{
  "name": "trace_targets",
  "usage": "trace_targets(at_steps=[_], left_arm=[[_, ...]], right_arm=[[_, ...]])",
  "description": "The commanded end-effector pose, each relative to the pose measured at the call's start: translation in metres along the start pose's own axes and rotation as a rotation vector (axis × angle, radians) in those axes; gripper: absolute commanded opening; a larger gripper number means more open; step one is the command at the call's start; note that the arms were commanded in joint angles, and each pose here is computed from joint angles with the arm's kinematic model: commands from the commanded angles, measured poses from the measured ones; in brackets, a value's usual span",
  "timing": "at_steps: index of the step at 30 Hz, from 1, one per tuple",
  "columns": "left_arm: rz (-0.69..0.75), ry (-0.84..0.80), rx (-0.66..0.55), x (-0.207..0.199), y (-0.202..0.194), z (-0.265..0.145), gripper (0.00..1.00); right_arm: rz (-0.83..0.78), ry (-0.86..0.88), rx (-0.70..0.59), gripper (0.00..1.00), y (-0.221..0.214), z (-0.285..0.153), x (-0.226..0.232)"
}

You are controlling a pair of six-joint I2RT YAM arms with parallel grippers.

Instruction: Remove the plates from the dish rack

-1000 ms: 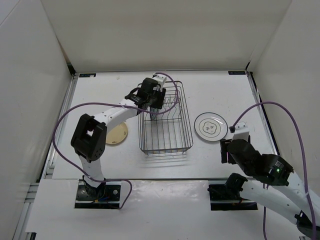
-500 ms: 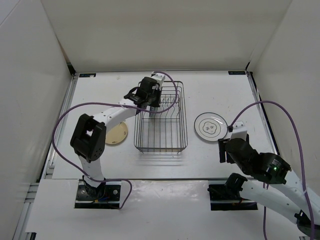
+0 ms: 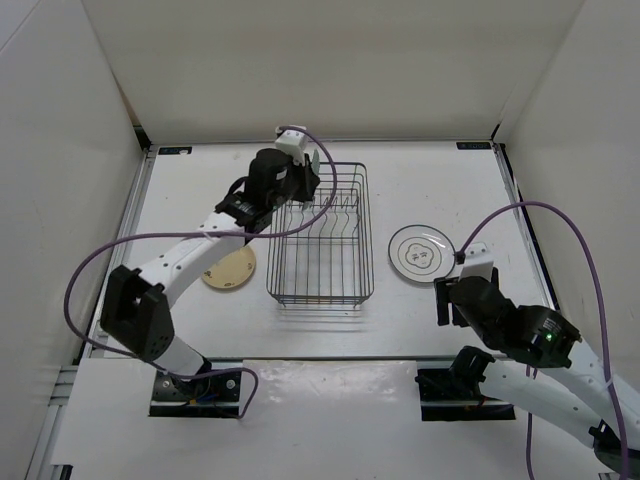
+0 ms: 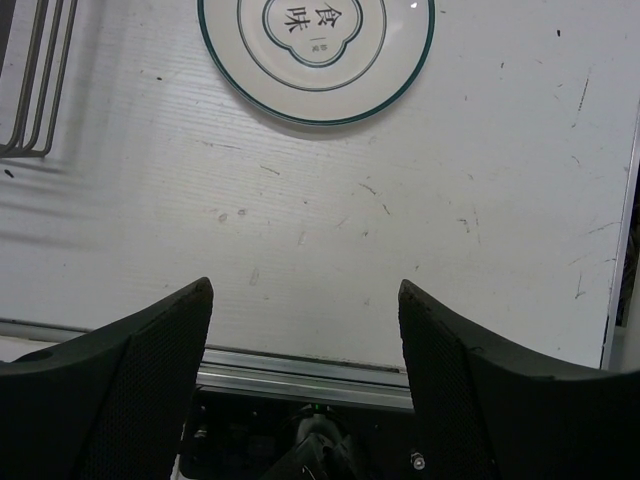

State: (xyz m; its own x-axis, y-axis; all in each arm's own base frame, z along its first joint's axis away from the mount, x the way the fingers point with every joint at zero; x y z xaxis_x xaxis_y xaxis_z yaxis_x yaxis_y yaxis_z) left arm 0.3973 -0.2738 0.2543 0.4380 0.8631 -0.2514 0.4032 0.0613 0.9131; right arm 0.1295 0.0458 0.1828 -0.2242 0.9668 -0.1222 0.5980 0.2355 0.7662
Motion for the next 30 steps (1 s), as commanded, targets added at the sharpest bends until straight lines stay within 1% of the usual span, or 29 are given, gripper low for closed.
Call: trace_targets(at_steps=[1,3,4,6,7,8,9,10,11,12,13,14,15,16,17,18,19,20,21,23,25,26,27,29,30], left_arm=[[-0.055,-0.085,-0.213,-0.021,0.062,-0.037,0.21],[-0.046,-0.105,-0.240,-0.025,0.069,-0.046,0.20],[-0.041,-0.109,-0.272,-0.026,0.081,-0.060,0.18],[0.009,-0.097,-0.243,-0.023,0.076,-0.068,0.17],[0.047,-0.098,-0.268,-0.025,0.089,-0.082,0.17],[0.074,-0.081,-0.225,-0.021,0.082,-0.090,0.17],[0.161,-0.052,-0.167,-0.015,0.071,-0.098,0.15],[0.191,-0.031,-0.124,-0.015,0.072,-0.110,0.12],[0.217,0.031,-0.101,-0.005,0.071,-0.117,0.12],[0.313,0.088,0.017,0.008,0.050,-0.128,0.11],[0.338,0.137,0.026,0.015,0.052,-0.137,0.09],[0.362,0.165,0.057,0.020,0.045,-0.141,0.07],[0.394,0.256,0.065,0.037,0.044,-0.153,0.05],[0.426,0.290,0.118,0.046,0.032,-0.159,0.03],[0.459,0.323,0.183,0.058,0.005,-0.157,0.01],[0.462,0.392,0.145,0.070,0.009,-0.170,0.01],[0.498,0.417,0.217,0.083,-0.024,-0.166,0.01],[0.493,0.436,0.195,0.087,-0.026,-0.171,0.01],[0.491,0.504,0.192,0.099,-0.031,-0.178,0.01],[0.469,0.579,0.213,0.116,-0.063,-0.177,0.01],[0.407,0.631,0.202,0.125,-0.079,-0.175,0.01],[0.418,0.650,0.224,0.130,-0.091,-0.174,0.01],[0.433,0.662,0.256,0.135,-0.104,-0.169,0.03],[0.437,0.700,0.241,0.140,-0.108,-0.163,0.10],[0.418,0.724,0.248,0.143,-0.115,-0.158,0.10]], right_arm=[[0.001,-0.005,-0.016,0.78,0.003,0.002,0.001],[0.001,-0.006,-0.019,0.79,0.003,0.002,0.001],[-0.002,-0.008,-0.017,0.79,0.002,0.003,0.000],[0.000,-0.008,-0.017,0.79,0.002,0.003,0.000],[0.001,-0.007,-0.018,0.79,0.003,0.002,0.000],[-0.004,-0.008,-0.014,0.79,0.001,0.002,-0.001],[0.005,-0.005,-0.024,0.79,0.003,0.002,0.000],[0.007,-0.004,-0.026,0.79,0.003,0.002,0.000],[0.004,-0.006,-0.024,0.79,0.003,0.002,0.000],[0.002,-0.006,-0.022,0.79,0.002,0.002,0.000],[0.003,-0.004,-0.022,0.79,0.002,0.002,0.000],[0.001,-0.019,-0.029,0.80,0.004,0.003,-0.002],[0.004,-0.004,-0.023,0.80,0.003,0.002,0.000],[0.000,-0.001,-0.019,0.80,0.002,0.003,0.001],[-0.001,-0.002,-0.020,0.80,0.003,0.003,0.001],[-0.001,0.002,-0.020,0.80,0.003,0.003,0.002],[-0.008,0.005,-0.017,0.80,0.002,0.003,0.003],[-0.011,0.005,-0.017,0.80,0.003,0.004,0.003],[-0.012,0.006,-0.012,0.80,0.002,0.004,0.004],[-0.014,0.007,-0.013,0.80,0.002,0.004,0.004],[-0.016,0.007,-0.009,0.82,0.001,0.005,0.004],[-0.015,0.008,-0.011,0.82,0.002,0.005,0.004],[-0.016,0.006,-0.012,0.82,0.002,0.005,0.004],[-0.021,0.017,-0.007,0.83,0.001,0.006,0.006],[-0.021,0.019,-0.010,0.83,0.001,0.006,0.006]])
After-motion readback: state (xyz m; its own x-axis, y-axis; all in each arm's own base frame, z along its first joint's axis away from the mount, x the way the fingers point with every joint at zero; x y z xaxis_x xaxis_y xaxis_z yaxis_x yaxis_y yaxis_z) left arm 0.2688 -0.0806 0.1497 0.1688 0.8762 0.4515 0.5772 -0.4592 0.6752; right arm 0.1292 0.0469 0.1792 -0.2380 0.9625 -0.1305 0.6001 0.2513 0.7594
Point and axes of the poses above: each gripper's point midway between its finger pads, its own z axis out along the fingers, its own x axis along the line the jaws close on, y = z × x, the point moved 1 cm from there along -z, back along the fingers, and after that the axes turned 1 degree about -z, right-handed, at the moved point
